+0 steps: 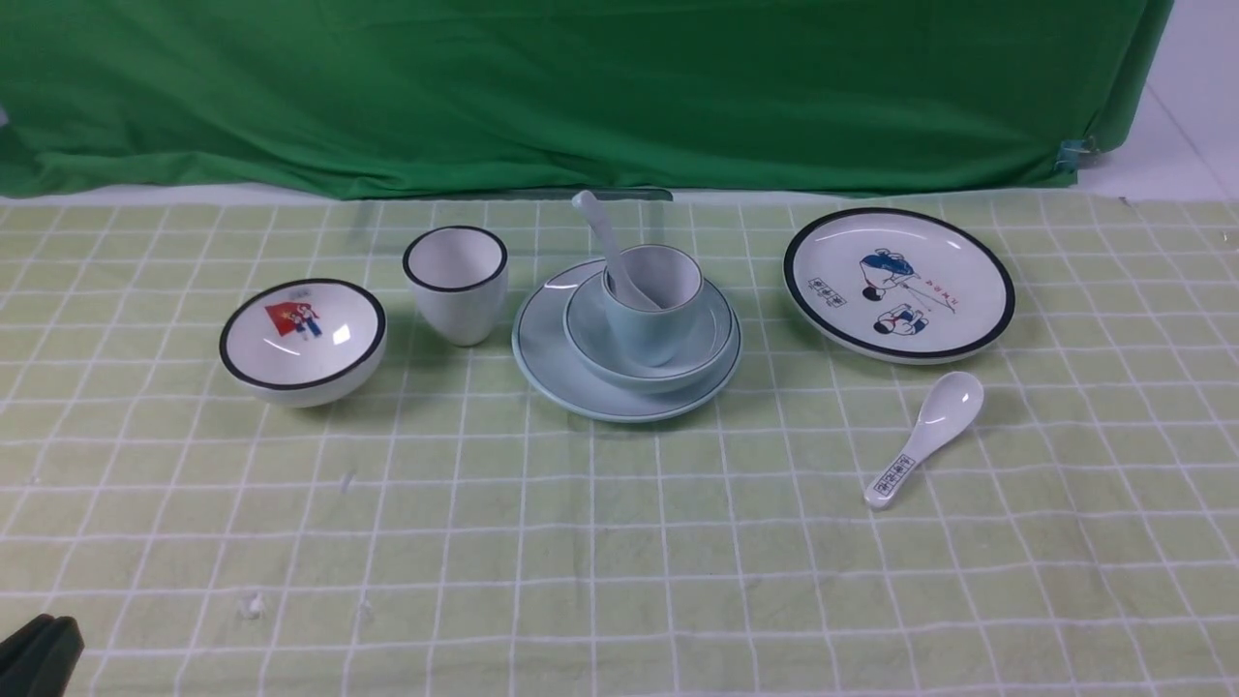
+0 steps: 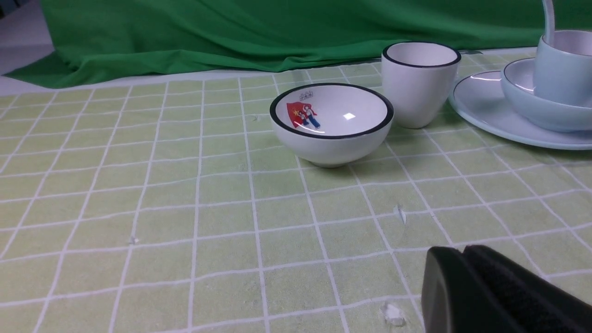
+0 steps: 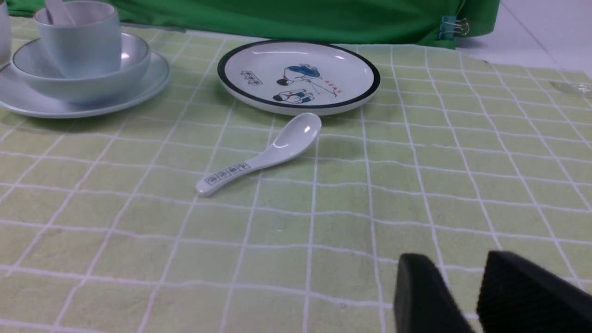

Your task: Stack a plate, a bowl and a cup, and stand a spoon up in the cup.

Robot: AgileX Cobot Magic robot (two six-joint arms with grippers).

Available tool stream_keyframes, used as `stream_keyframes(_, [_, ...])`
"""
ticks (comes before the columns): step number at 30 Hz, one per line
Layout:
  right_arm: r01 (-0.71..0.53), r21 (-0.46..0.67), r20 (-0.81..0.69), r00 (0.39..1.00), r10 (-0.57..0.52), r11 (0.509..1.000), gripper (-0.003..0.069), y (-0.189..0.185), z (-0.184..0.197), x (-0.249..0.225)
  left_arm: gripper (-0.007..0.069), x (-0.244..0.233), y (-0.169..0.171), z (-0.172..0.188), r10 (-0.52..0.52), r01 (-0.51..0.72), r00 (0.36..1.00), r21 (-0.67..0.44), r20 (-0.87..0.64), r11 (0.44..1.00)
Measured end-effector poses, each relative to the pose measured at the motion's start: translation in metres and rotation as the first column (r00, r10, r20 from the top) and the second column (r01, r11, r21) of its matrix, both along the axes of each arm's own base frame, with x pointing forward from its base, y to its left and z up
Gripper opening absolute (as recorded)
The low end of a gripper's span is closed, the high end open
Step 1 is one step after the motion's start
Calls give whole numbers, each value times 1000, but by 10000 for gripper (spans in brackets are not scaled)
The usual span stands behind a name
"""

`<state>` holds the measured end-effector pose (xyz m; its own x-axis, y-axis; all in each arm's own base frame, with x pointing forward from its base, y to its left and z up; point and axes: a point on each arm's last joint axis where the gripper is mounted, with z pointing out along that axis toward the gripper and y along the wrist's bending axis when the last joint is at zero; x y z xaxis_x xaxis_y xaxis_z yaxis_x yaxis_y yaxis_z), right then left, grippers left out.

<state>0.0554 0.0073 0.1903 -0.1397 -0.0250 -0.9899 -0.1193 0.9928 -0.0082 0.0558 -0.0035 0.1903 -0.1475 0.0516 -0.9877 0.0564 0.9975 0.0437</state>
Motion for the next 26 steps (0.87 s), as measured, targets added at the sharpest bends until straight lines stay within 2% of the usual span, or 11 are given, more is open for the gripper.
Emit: stream_keyframes(26, [0,1,-1,1000,0,1000,240,0,0,0,-31,0,0,0,1,-1,1000,15,0,1000])
